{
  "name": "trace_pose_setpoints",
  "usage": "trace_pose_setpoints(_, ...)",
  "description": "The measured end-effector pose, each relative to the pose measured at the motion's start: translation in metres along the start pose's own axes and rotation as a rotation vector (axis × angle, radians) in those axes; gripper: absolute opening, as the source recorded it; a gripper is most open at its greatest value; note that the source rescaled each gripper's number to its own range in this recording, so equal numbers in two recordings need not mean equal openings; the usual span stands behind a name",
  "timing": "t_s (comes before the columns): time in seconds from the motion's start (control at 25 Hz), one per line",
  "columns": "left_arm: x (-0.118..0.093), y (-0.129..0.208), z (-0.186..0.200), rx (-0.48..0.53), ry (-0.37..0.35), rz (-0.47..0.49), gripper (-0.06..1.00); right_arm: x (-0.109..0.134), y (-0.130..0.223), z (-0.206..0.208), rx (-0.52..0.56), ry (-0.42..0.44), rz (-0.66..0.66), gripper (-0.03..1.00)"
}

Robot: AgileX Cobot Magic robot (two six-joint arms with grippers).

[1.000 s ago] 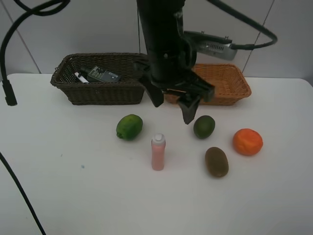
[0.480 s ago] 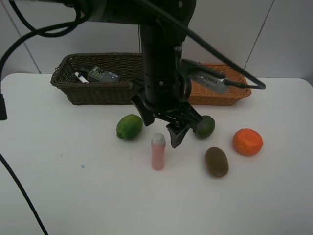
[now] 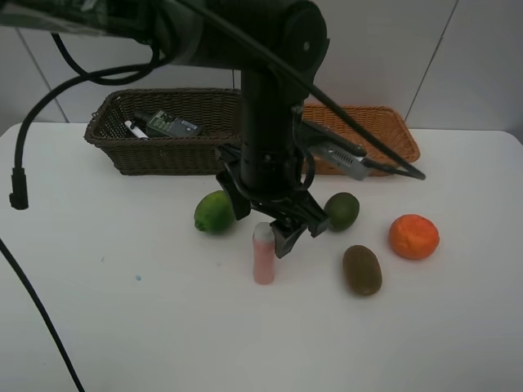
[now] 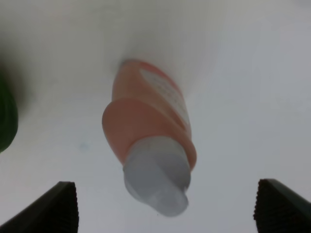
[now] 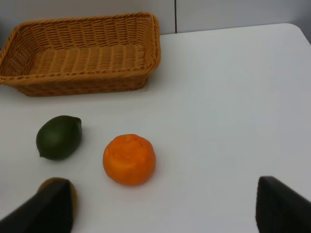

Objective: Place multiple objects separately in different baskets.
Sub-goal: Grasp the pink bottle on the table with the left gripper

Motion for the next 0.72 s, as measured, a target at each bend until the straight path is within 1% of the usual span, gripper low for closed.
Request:
trace_pose_setpoints(0.16,0.003,-0.001,-0.015,0.040,-0.012,-0.013,0.94,0.000,0.000,0.000,0.000,0.000,0.000,0.86)
trace_pose_setpoints(0.4,0.003,-0.001,-0.028,0.069,-0.005,-0.014,0.94,0.000,0.000,0.000,0.000,0.000,0.000,0.86)
trace_pose_setpoints(0.6,0.004,-0.006,-0.035,0.041,-0.012,-0.018,0.94,0.000,0.000,0.000,0.000,0.000,0.000,0.86)
trace_pose_setpoints(0.72,0.005,-0.007,-0.041,0.043,-0.016,-0.021,0.94,0.000,0.000,0.000,0.000,0.000,0.000,0.86)
Point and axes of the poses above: a point on each arm's last joint axis where the gripper is mounted, z pointing back along that axis away from the gripper, x along the wrist's bending axis when the last joint is at zero, y = z × x, the point moved 1 cm from there along -z, pointing out along that axis toward the gripper, and after that the axes turned 15 degrees about -z, right-handed, at the moved point
